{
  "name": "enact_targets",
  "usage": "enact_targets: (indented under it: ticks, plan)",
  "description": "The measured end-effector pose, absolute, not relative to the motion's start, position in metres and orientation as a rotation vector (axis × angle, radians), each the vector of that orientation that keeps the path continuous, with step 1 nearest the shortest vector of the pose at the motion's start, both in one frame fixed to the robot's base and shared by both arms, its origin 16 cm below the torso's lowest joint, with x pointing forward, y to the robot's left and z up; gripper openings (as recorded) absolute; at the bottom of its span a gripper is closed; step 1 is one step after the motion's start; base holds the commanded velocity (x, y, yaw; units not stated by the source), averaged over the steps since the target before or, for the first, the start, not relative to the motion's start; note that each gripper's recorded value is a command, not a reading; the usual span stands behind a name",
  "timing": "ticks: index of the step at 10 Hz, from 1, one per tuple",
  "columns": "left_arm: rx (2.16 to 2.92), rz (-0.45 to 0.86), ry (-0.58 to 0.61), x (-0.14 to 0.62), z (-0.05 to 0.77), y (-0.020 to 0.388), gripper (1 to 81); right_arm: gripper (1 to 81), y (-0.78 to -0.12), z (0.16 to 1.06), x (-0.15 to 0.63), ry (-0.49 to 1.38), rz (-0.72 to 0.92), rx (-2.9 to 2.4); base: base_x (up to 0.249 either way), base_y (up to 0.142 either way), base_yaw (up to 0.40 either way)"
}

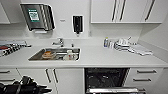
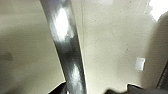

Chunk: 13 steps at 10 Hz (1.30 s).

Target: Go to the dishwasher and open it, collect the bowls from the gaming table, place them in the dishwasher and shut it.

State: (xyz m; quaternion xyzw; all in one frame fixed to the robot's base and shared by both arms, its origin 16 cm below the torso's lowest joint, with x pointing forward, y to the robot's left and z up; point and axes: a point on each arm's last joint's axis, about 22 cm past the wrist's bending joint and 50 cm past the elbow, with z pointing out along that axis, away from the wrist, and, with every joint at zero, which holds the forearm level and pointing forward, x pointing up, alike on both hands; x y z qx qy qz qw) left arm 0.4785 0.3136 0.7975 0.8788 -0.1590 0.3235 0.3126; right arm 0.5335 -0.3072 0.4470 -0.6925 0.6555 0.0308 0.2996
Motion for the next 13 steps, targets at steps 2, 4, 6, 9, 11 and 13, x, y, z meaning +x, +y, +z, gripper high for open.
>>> enact_targets:
  ticks: [2, 4, 6, 9, 11, 13]
  plan:
    - [2.331, 0.852, -0.408, 0.475, 0.796, 0.319, 81.1, 81.1, -0.307, 0.431, 0.524, 1.763, 0.080, -1.826, -0.073, 0.000, 0.000]
    - [2.330, 0.834, -0.421, 0.475, 0.793, 0.315, 81.1, 81.1, -0.302, 0.413, 0.510, 1.788, 0.100, -1.832, -0.073, 0.000, 0.000]
    - [2.332, 0.824, -0.429, 0.473, 0.792, 0.313, 81.1, 81.1, -0.298, 0.394, 0.481, 1.816, 0.150, -1.859, -0.072, 0.000, 0.000]
    - [2.335, 0.783, -0.427, 0.465, 0.782, 0.309, 81.1, 81.1, -0.297, 0.359, 0.429, 1.888, 0.228, -1.906, -0.023, 0.000, 0.000]
    - [2.341, 0.767, -0.413, 0.467, 0.772, 0.310, 81.1, 81.1, -0.297, 0.364, 0.439, 1.856, 0.202, -1.909, 0.000, 0.000, 0.000]
    - [2.376, 0.707, -0.377, 0.456, 0.749, 0.319, 81.1, 81.1, -0.298, 0.370, 0.439, 1.697, 0.148, -2.045, 0.000, 0.000, 0.000]
